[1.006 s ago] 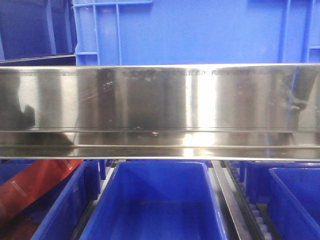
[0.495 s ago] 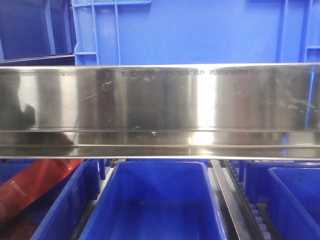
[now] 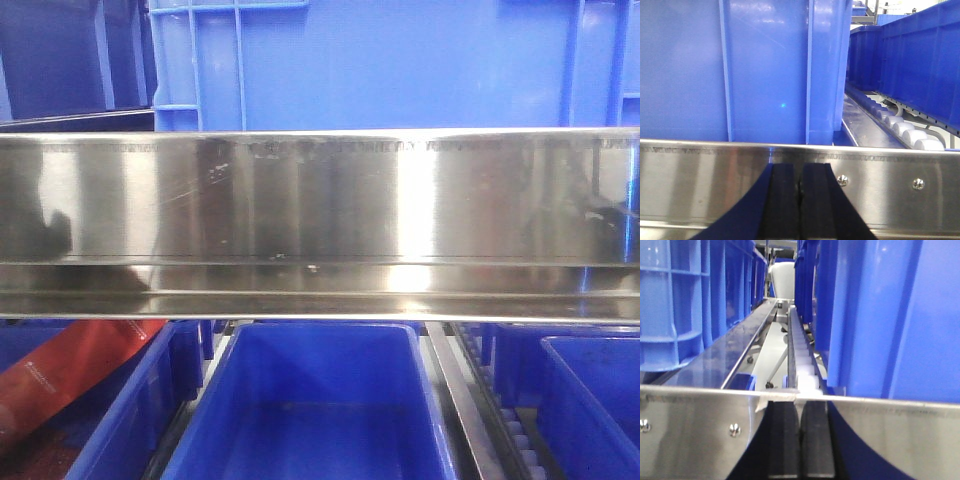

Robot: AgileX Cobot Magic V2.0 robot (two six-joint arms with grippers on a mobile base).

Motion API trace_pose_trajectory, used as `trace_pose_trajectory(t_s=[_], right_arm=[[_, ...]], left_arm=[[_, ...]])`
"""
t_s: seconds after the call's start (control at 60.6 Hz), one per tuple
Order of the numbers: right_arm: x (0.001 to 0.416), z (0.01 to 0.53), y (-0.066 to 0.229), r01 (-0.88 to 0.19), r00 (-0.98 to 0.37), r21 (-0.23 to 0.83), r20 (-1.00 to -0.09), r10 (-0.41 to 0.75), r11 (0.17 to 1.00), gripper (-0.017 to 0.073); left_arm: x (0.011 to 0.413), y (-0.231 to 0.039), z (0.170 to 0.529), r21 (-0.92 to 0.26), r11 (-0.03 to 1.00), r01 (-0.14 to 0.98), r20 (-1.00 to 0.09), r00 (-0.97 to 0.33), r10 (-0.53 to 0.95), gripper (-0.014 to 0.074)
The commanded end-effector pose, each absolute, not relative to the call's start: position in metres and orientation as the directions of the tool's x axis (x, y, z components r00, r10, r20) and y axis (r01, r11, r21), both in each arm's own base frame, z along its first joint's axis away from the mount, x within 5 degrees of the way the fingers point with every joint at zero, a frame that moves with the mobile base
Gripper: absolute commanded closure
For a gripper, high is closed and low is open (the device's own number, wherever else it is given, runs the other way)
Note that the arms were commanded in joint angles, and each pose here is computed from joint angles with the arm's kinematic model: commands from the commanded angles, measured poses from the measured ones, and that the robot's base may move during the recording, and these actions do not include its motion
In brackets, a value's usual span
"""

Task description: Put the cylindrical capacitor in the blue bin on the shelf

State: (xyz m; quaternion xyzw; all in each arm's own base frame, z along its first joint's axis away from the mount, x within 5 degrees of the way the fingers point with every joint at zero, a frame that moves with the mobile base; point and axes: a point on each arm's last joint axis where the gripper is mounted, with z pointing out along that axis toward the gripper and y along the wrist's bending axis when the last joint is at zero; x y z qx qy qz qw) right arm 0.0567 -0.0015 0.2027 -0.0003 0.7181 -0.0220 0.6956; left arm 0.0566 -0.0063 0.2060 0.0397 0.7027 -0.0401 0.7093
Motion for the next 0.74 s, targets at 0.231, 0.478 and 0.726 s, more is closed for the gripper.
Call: trace_pose_trajectory(t_s=[0.231,0.478,0.726], right_arm=[[0.0564,0.2061,-0.0020,0.040,0.008,-0.029,-1.000,-0.029,0.999,0.0683],[0.0564,0.2061,-0.0020,0.040,0.008,-0.029,-1.000,-0.029,0.999,0.0683],[0.0564,0.2061,-0.0020,0.040,0.008,-0.029,-1.000,-0.029,0.999,0.0683]], left_arm=[[0.0561,-0.0062,0.2081,-0.002,0.994,0.113,-1.000,0.030,-0.006,0.0705],[0.0561,-0.0062,0.2081,-0.002,0.994,0.113,-1.000,0.030,-0.006,0.0705],[0.0561,-0.0062,0.2081,-0.002,0.994,0.113,-1.000,0.030,-0.006,0.0705]])
